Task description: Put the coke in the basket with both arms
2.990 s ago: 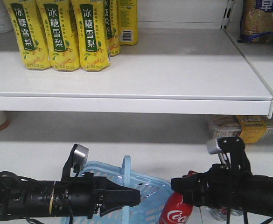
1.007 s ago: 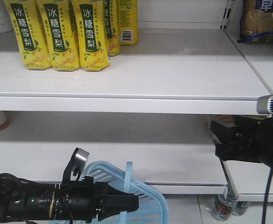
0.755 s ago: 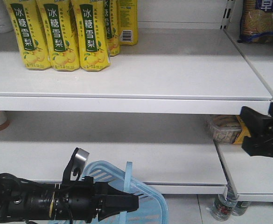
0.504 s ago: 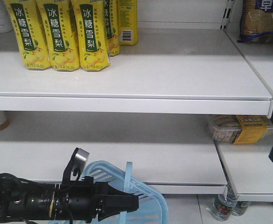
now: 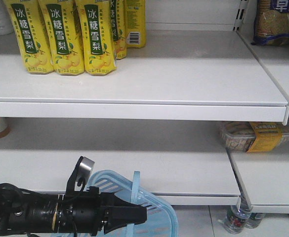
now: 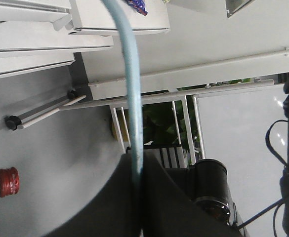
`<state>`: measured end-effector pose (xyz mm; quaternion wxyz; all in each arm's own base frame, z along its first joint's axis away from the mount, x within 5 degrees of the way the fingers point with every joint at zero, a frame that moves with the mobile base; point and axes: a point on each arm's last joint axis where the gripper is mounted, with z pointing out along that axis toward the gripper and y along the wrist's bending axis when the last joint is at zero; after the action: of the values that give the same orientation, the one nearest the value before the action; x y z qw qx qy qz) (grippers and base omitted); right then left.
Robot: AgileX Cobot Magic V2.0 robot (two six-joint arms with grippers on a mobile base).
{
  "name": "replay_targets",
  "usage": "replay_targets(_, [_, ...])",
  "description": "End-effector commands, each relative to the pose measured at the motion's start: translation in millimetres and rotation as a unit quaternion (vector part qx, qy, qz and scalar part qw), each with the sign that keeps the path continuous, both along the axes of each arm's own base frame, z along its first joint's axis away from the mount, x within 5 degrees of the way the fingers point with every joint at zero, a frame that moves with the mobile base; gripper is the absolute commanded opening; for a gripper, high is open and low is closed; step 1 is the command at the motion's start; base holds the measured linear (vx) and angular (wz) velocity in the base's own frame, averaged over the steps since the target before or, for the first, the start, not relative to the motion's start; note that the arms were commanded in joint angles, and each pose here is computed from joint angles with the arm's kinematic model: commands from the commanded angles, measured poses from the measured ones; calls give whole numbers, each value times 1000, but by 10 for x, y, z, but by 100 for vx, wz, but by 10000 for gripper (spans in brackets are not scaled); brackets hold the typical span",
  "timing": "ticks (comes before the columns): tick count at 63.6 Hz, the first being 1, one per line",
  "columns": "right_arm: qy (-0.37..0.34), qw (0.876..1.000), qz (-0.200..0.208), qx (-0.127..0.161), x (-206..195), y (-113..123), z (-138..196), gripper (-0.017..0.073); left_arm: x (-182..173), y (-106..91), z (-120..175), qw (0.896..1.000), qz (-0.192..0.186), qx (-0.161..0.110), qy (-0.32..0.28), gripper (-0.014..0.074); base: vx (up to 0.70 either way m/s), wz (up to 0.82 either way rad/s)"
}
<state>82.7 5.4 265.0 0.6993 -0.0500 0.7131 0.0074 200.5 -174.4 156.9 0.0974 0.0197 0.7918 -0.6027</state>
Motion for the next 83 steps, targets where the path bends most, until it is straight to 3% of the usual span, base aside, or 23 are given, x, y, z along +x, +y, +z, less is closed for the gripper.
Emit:
replay_targets(1, [0, 1000, 20, 11, -22, 33, -42, 375, -36, -46, 413, 987, -30, -153, -36, -6, 0, 0])
replay_targets(20, [8, 997, 71, 10, -33, 124, -153, 255, -36, -46, 413, 987, -30, -153, -36, -6, 0, 0])
replay_targets(31, [9, 998, 64, 9, -30, 112, -153, -12, -36, -46, 413, 987, -30, -153, -36, -6, 0, 0])
replay_targets(83, [9, 998, 62, 9, -30, 108, -154, -9, -36, -46, 413, 987, -30, -153, -36, -6, 0, 0])
